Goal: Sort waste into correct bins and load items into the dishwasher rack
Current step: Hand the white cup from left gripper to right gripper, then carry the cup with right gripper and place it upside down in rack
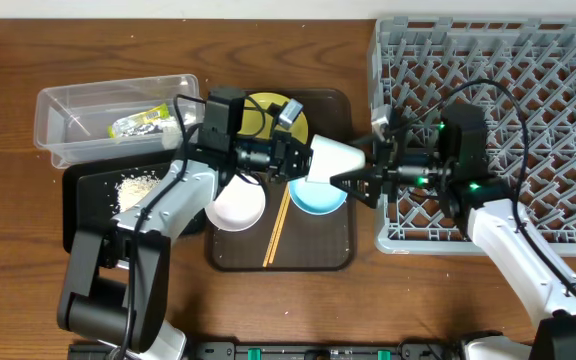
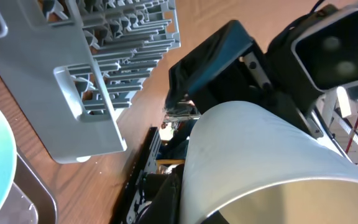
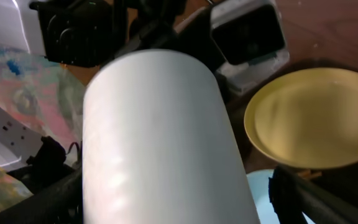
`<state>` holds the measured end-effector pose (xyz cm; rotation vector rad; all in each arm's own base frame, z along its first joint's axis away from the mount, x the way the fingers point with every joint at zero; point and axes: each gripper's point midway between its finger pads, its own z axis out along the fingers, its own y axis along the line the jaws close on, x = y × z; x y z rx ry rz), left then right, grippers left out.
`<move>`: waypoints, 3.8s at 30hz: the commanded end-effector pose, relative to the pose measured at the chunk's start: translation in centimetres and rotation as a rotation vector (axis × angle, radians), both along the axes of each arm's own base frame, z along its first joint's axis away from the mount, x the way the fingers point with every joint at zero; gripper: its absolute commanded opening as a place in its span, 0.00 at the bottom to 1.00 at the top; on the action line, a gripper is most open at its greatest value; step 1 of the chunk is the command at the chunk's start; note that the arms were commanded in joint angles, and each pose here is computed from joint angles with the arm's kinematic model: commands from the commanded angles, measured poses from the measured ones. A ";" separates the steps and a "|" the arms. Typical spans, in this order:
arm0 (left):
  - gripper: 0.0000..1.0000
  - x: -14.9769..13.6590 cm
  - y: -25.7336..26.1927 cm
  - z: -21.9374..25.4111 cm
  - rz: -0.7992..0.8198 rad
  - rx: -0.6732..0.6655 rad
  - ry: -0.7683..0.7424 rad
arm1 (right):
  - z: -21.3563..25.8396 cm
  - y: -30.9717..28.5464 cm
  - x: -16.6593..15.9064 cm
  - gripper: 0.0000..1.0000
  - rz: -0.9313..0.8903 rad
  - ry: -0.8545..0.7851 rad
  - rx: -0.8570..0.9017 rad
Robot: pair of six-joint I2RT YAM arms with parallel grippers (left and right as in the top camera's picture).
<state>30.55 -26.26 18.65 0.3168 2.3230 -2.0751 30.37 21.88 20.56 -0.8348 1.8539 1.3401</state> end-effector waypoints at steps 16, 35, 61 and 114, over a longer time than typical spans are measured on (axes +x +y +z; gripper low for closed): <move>0.06 0.1 0.7 1.0 -0.015 -0.033 0.015 | 1.1 -0.2 0.2 0.98 0.022 -0.047 0.027; 0.06 -0.3 0.1 0.9 -0.025 -0.026 0.021 | 1.6 0.7 -0.9 0.91 0.078 -0.032 0.057; 0.27 0.4 0.0 0.4 0.004 -0.007 -0.081 | 1.0 0.9 -1.1 0.40 0.074 0.005 0.044; 0.35 0.1 21.6 -3.8 0.651 1.036 -0.190 | 1.4 -22.2 4.4 0.01 -1.064 0.501 -0.932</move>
